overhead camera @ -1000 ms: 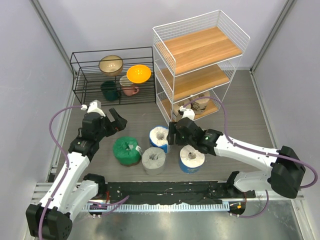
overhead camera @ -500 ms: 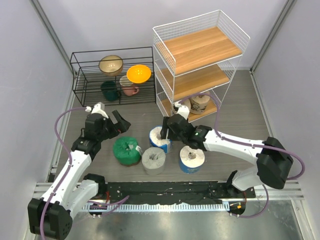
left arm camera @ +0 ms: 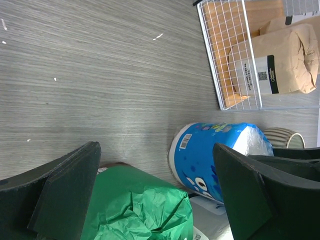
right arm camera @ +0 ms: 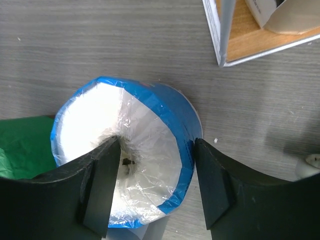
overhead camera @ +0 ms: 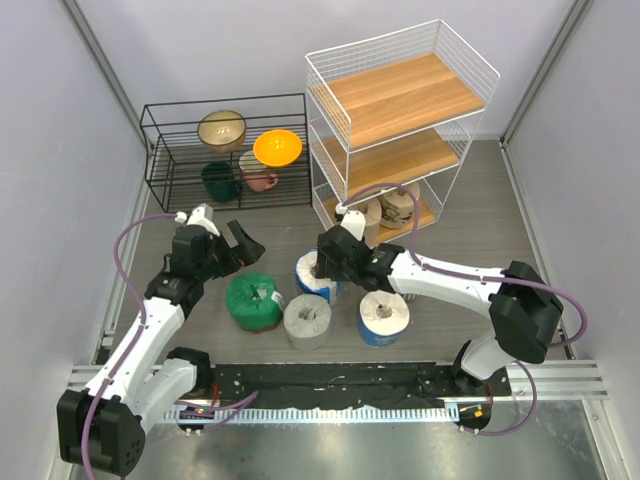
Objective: Place and organize the paper towels onto the shelf
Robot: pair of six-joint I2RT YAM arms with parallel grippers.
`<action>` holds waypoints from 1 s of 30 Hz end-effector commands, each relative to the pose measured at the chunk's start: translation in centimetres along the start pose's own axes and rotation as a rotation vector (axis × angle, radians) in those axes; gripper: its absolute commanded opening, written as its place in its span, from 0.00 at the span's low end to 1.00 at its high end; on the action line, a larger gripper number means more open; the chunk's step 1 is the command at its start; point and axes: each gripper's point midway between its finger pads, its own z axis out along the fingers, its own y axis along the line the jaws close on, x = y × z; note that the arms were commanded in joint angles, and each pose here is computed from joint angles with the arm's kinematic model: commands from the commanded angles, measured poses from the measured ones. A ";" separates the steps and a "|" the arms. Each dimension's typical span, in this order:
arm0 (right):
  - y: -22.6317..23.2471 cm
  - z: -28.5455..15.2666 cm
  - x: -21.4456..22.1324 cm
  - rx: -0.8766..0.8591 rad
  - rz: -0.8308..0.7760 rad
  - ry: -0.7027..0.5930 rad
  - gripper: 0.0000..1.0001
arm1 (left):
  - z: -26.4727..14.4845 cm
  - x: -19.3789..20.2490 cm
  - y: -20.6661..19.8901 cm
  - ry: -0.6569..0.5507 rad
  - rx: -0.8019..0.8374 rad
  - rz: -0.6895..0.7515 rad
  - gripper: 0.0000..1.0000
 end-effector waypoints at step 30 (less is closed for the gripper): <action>0.3 -11.3 -7.2 -0.143 0.043 -0.220 0.23 | 0.4 -0.5 -1.2 -0.003 0.052 0.000 1.00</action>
